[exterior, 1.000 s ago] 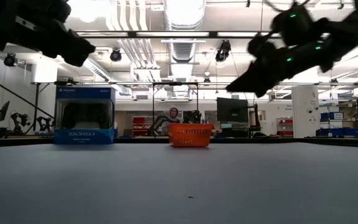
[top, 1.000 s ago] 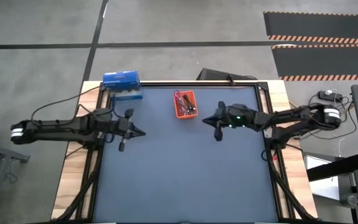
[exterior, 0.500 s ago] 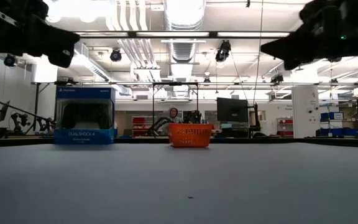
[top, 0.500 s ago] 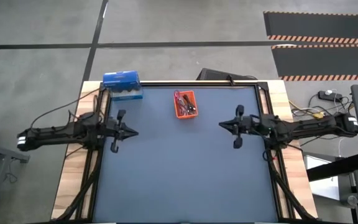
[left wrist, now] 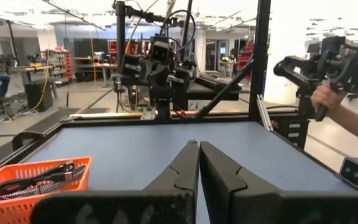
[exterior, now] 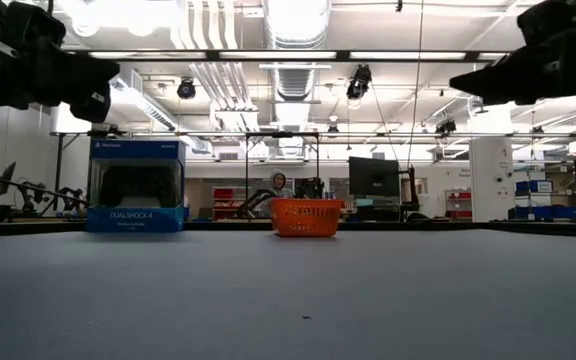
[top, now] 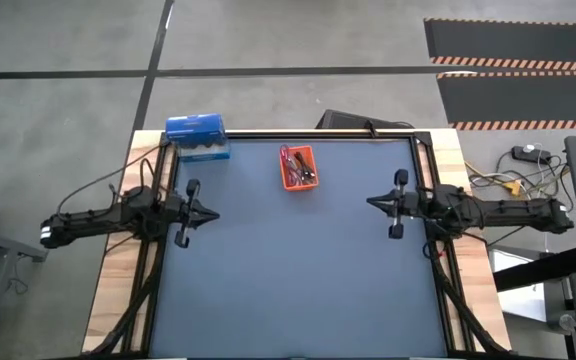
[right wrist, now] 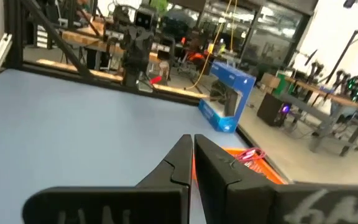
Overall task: Pick and place USB-C Cables
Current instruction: Return to Home Position
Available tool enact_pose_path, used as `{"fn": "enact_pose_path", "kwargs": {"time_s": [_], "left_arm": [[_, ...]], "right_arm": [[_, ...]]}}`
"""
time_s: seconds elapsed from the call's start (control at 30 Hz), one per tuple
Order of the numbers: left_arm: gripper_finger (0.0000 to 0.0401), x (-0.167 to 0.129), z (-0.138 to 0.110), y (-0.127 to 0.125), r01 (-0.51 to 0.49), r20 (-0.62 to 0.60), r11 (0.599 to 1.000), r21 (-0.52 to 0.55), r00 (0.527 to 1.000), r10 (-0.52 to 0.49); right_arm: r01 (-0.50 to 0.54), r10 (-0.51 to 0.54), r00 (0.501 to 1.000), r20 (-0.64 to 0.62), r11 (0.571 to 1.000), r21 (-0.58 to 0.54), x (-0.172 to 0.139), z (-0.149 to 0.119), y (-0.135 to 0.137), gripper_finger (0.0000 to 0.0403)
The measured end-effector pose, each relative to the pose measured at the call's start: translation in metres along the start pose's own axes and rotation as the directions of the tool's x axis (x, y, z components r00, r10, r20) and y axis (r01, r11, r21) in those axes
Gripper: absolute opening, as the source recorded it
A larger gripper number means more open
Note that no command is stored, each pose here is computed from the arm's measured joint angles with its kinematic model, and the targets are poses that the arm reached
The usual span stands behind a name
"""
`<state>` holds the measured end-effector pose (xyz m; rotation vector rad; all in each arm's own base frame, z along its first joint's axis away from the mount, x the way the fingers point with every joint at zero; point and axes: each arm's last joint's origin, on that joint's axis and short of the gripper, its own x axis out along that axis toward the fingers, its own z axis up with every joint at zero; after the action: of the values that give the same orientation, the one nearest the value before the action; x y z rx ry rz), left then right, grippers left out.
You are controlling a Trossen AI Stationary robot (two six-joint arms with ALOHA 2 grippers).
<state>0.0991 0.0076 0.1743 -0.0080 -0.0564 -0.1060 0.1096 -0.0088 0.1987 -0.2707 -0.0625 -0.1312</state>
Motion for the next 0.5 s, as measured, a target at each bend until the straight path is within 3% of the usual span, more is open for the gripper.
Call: {"fn": "enact_pose_path", "kwargs": {"time_s": [0.33,0.5], "left_arm": [[0.0,-0.002,0.0,0.0,-0.002,0.029,1.0,0.007,1.0,0.001],[0.0,-0.001,-0.001,0.0,-0.002,0.013,1.0,0.003,1.0,0.002]], "right_arm": [[0.016,-0.01,0.995,0.101,0.998,-0.064,-0.015,-0.01,0.003,0.0008],[-0.054,0.069,0.985,0.158,0.994,-0.095,-0.016,-0.009,0.005,0.0008]]}}
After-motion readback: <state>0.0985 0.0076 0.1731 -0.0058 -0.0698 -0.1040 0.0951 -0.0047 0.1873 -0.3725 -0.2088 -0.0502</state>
